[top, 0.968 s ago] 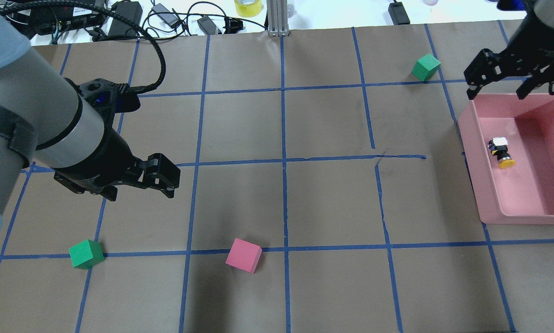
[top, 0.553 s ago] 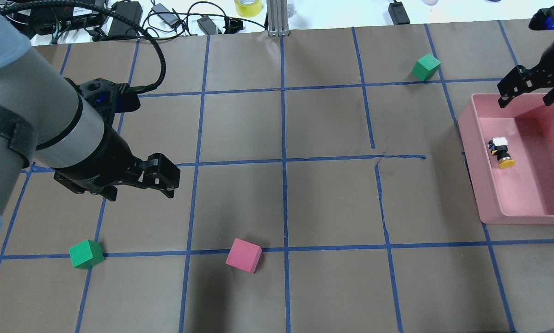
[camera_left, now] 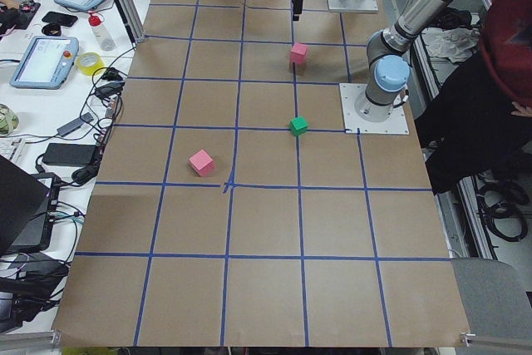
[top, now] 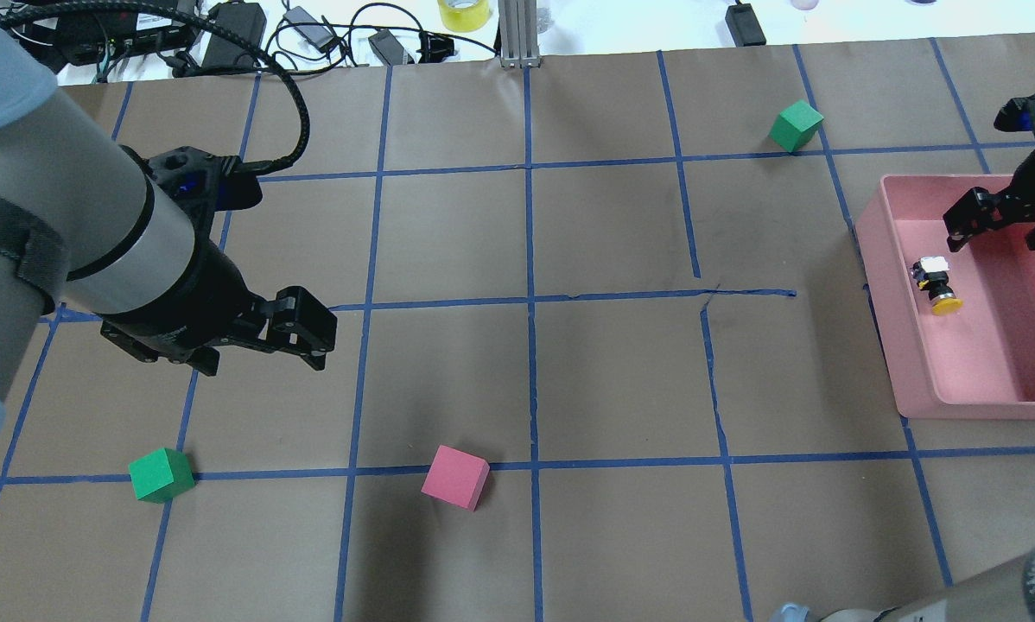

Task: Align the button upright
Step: 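Lower the right gripper into the pink tray over the yellow button, then grasp the black-and-yellow button with the right gripper and lift it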

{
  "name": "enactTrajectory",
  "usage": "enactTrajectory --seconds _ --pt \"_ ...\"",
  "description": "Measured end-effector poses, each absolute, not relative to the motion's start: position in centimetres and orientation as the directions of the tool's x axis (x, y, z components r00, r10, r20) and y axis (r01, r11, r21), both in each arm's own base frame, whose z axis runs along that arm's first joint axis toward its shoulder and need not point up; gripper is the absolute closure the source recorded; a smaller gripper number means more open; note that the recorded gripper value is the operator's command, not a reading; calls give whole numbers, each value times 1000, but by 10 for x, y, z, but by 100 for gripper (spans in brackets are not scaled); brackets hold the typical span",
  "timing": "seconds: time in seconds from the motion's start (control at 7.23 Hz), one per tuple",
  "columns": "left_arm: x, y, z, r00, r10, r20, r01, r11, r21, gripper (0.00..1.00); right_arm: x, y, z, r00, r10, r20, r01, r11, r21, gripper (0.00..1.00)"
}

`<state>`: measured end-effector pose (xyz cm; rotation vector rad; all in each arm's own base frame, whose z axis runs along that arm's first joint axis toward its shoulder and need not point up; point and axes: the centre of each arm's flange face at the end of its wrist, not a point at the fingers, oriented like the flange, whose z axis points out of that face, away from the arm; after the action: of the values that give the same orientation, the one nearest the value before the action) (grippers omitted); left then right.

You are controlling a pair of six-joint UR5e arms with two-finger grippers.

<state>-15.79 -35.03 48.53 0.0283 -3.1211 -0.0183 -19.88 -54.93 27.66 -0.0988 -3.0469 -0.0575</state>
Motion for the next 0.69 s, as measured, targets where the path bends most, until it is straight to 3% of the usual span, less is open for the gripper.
enactTrajectory --seconds 0.55,0.69 --pt "-158 -350 485 -1000 -18 20 -18 1000 12 0 -208 -547 227 -990 61 128 73 993 89 0" --pt "-158 -350 485 -1000 -18 20 -18 1000 12 0 -210 -547 219 -989 59 139 74 992 106 7"
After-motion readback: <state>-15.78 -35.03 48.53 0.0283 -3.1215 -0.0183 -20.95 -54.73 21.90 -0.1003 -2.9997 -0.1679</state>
